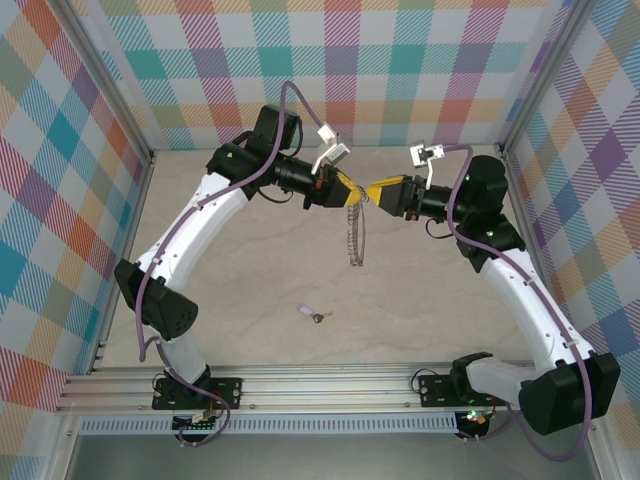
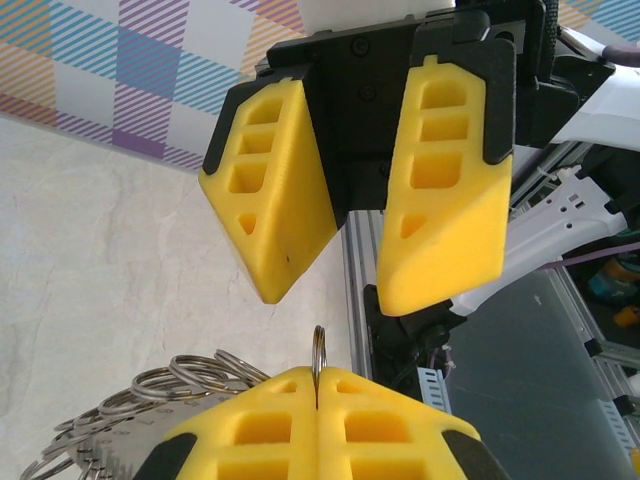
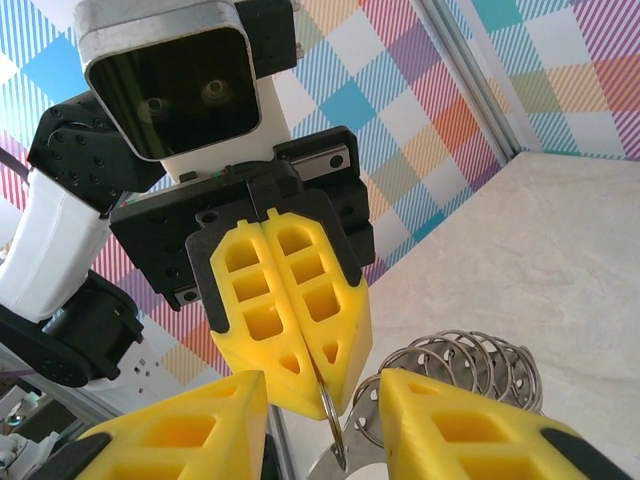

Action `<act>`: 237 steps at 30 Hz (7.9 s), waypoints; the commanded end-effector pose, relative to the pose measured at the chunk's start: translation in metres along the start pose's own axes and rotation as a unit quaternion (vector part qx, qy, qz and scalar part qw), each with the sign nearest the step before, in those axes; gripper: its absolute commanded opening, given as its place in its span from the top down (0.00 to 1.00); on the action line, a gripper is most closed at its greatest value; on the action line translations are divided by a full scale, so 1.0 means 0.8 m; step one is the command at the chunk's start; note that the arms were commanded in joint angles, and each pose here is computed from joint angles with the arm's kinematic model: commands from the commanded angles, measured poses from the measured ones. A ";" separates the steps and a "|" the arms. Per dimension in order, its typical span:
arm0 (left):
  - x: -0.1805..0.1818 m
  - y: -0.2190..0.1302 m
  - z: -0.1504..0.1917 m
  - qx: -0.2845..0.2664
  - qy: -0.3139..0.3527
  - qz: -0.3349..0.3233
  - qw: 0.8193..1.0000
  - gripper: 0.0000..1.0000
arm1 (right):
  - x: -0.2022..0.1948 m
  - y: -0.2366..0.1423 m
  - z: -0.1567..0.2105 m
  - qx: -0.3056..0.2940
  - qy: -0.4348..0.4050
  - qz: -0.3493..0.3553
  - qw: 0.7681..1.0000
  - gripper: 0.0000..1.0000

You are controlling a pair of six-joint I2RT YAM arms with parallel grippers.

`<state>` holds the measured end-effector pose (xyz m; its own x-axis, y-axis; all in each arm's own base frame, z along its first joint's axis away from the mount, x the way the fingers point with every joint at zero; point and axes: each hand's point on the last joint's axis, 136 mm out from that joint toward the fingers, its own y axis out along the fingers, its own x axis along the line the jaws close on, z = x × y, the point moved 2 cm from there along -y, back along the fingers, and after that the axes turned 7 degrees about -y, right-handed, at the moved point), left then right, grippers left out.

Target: Put the keys on the keyring

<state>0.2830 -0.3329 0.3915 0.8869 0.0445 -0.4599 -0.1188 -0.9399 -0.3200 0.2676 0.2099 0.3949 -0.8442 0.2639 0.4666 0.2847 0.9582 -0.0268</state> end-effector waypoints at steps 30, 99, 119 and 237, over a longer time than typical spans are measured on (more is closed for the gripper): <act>0.029 -0.036 -0.035 -0.084 -0.040 -0.083 0.992 0.62 | -0.006 0.008 -0.007 -0.028 -0.031 0.009 0.999 1.00; -0.021 -0.004 -0.072 -0.284 -0.095 0.038 0.953 0.81 | 0.004 -0.003 -0.070 -0.203 -0.052 -0.026 0.977 1.00; -0.010 0.001 -0.046 -0.204 -0.045 -0.059 0.976 1.00 | -0.038 -0.053 -0.053 -0.167 0.032 0.104 0.980 0.38; -0.043 -0.046 -0.037 -0.131 0.034 -0.022 0.991 1.00 | 0.041 0.016 -0.030 -0.091 0.011 -0.070 0.993 0.68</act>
<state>0.2751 -0.3147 0.4206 0.8832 0.1113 -0.4556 0.0442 -0.9869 -0.1553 0.2676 0.2284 0.4066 -0.8122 0.1531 0.5629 0.2864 0.9453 0.1561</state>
